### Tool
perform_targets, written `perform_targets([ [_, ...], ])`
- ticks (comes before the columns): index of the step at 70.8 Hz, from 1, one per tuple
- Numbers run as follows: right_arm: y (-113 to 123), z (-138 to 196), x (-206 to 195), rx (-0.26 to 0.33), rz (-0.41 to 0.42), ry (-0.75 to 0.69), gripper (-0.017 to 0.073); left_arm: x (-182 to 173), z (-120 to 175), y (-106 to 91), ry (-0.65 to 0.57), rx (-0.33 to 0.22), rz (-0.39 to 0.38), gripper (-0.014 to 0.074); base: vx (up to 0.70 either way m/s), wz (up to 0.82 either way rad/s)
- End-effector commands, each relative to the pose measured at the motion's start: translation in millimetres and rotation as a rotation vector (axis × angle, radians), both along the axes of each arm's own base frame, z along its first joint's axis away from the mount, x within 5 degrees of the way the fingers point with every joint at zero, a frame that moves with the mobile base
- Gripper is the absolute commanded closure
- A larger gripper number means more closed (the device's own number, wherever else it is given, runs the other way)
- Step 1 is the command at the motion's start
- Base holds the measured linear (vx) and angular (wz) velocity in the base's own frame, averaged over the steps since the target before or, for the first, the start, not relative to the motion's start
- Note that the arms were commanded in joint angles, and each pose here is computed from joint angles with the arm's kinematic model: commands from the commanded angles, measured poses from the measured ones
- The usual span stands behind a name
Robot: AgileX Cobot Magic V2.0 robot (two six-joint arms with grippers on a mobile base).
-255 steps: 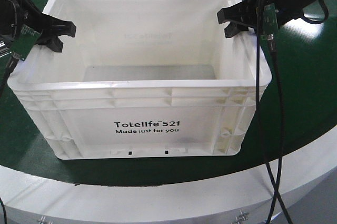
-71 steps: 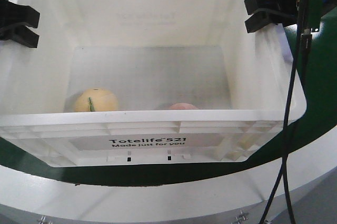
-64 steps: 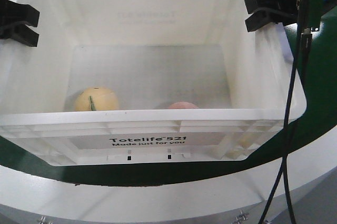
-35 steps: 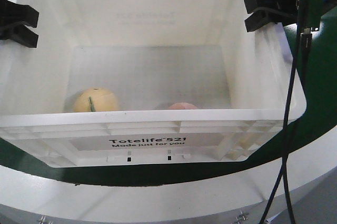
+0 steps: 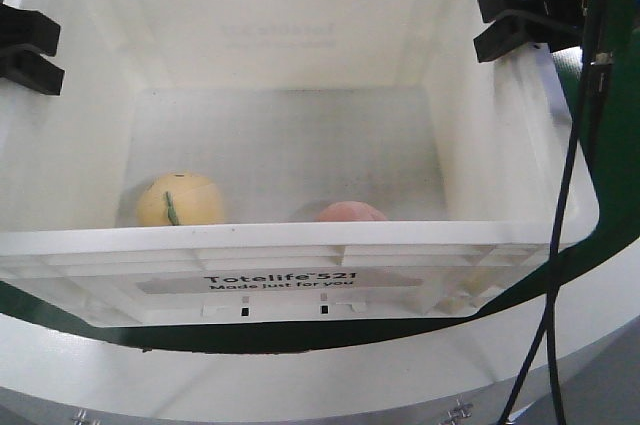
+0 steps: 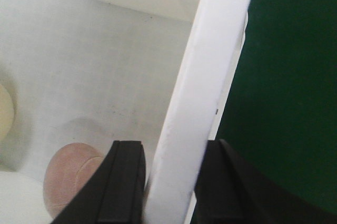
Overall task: Place moving items into box and shelve
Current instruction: 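Hold the crate with both grippers while the base drives away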
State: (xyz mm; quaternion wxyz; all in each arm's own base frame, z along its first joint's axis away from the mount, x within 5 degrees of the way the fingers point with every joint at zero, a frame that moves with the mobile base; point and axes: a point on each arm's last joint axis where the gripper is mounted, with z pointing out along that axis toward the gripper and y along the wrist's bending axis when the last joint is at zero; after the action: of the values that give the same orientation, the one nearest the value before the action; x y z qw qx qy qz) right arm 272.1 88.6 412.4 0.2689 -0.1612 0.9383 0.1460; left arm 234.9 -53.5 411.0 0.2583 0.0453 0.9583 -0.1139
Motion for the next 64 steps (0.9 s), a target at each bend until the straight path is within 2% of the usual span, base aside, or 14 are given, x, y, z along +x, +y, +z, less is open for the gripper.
perform_targets([
  [1, 1.6, 31.5, -11.9, 0.099, 0.008, -0.15, 0.0571, -8.0, 27.8, -3.9, -0.159, -0.076, -0.022, 0.0613, 0.0, 0.0],
  [64, 1.4, 29.3, -14.3, 0.091, 0.014, -0.116, 0.0571, -8.3, 28.2, -3.5, -0.165, -0.071, -0.024, 0.0612, 0.0, 0.0],
])
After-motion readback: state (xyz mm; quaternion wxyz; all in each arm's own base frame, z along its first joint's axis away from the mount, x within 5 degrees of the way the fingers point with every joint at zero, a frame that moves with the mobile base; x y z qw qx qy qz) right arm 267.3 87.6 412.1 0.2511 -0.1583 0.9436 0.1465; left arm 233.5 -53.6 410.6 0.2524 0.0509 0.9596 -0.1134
